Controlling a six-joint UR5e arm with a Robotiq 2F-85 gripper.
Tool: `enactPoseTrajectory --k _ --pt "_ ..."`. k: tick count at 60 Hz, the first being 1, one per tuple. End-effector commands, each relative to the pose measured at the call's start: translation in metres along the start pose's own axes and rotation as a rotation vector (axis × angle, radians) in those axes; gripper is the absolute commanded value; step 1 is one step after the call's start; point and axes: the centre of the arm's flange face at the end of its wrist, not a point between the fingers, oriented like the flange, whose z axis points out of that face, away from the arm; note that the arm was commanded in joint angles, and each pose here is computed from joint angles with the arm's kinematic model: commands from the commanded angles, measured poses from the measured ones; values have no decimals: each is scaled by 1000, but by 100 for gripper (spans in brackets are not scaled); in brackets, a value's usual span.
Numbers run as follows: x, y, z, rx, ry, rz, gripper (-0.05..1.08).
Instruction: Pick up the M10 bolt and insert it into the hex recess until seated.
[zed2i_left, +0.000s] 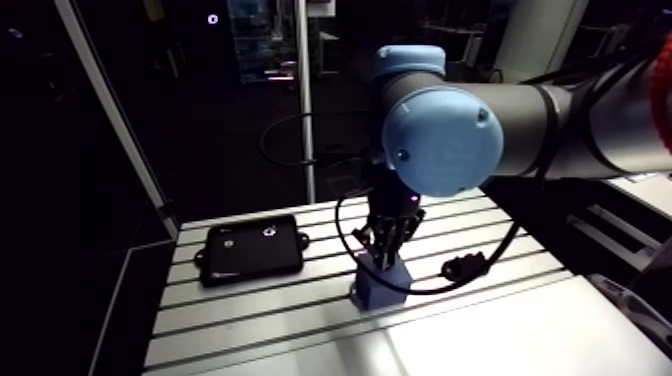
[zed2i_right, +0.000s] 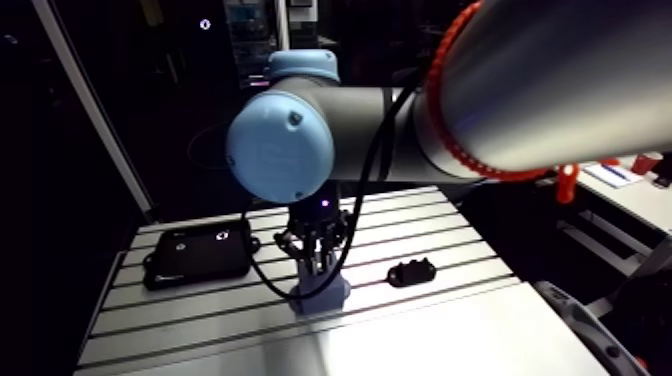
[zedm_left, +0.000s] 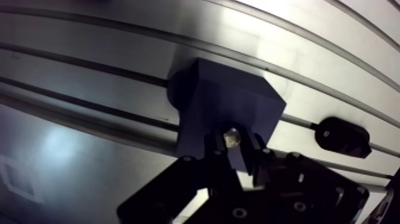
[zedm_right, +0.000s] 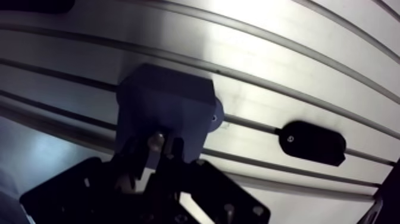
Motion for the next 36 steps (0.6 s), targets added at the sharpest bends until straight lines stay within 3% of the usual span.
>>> enactPoseTrajectory --k 1,36 --pt "0 -1 -1 -1 -1 -50 71" --pt "0 -1 -1 -1 1 -161 71"
